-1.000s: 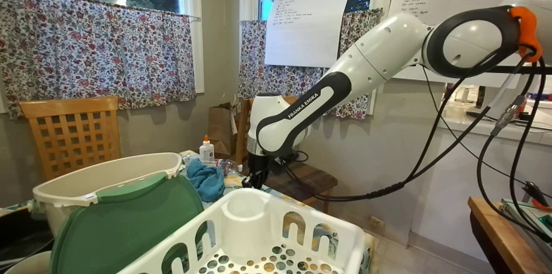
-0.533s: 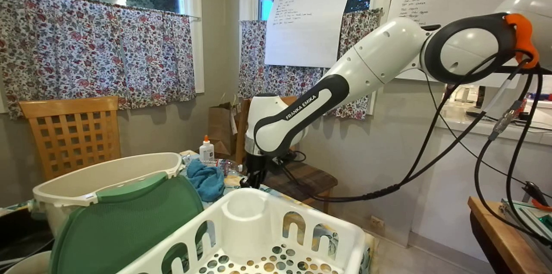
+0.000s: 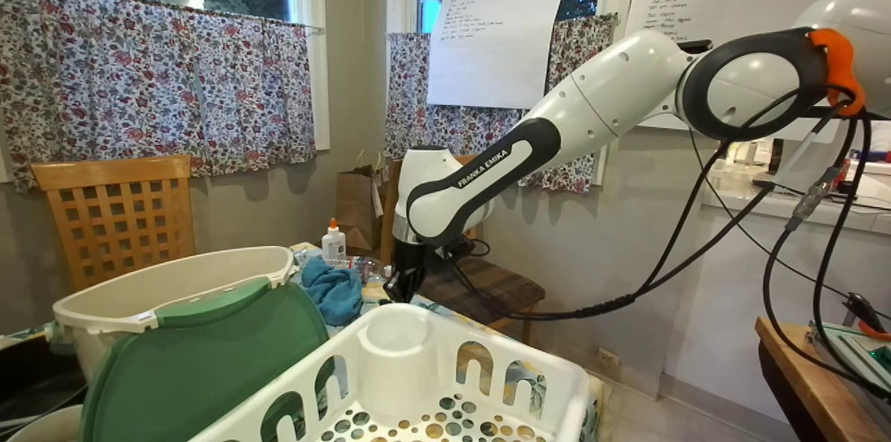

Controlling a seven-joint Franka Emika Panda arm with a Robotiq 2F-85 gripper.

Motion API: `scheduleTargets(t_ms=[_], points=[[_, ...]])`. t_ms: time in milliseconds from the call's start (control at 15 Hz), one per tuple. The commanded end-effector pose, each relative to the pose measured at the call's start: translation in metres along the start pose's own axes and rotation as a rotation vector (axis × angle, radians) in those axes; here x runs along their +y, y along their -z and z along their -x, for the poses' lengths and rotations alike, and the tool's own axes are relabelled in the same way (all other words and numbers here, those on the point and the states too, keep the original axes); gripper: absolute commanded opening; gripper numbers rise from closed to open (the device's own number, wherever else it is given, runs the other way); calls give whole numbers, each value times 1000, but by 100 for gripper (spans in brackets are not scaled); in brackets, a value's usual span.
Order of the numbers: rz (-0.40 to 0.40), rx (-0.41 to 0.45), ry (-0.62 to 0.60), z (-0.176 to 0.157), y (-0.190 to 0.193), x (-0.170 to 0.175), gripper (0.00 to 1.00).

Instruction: Move the spoons to the table, then put the fork on the plate rack

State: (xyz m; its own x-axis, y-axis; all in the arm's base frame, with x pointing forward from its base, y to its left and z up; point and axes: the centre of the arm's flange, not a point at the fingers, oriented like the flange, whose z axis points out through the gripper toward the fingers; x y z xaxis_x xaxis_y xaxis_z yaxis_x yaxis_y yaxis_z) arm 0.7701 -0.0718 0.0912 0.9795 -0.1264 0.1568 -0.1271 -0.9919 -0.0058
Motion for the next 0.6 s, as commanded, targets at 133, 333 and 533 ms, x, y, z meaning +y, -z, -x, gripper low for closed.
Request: scheduleTargets(t_ms=[133,333,533], points=[[-75,48,-152,-28,24,8,1],[-120,74,-225,-39,41,8,1],[-141,108,-293,-51,54,7,1]])
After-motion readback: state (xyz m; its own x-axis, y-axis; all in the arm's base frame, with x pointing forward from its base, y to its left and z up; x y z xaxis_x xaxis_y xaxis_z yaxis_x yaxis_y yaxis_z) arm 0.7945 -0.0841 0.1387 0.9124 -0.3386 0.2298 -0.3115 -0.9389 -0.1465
